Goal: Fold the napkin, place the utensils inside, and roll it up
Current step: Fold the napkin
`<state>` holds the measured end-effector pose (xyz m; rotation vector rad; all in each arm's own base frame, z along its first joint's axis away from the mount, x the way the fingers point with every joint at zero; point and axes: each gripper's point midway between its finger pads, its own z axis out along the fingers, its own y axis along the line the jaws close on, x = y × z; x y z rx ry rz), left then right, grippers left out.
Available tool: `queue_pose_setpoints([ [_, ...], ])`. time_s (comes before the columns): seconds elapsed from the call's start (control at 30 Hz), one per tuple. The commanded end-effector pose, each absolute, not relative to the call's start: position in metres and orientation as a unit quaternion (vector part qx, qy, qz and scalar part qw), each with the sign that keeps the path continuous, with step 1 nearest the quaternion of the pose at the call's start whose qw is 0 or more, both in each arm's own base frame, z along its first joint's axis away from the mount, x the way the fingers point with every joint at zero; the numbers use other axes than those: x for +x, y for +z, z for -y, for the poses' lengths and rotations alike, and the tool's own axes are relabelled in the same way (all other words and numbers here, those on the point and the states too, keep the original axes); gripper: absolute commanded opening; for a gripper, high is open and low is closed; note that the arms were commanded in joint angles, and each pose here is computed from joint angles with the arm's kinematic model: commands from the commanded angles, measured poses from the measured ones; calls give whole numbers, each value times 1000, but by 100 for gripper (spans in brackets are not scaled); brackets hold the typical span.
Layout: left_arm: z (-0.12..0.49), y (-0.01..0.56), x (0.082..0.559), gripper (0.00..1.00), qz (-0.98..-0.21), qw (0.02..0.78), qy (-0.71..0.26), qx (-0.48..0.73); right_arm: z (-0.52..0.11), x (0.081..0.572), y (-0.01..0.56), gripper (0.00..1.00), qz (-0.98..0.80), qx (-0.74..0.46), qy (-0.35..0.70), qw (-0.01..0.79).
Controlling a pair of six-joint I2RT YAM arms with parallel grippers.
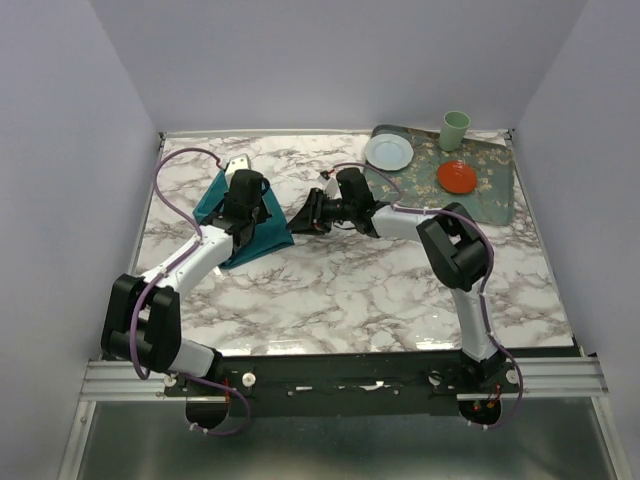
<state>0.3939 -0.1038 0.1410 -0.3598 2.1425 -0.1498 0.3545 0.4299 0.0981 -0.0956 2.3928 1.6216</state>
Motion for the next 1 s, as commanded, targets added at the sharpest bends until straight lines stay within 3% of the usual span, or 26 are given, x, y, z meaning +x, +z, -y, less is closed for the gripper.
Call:
queue_pose_setpoints([
  [0.0,121,145,400,0,-865,482,-68,-121,-439,359,93,41,-816,-30,566,108],
  [0.67,145,125,409,0,-870,488,-22,-70,-439,361,78,41,-823,-11,562,87],
  [0.97,156,103,414,5,-883,466,-25,-56,-394,364,81,40,-821,29,561,103],
])
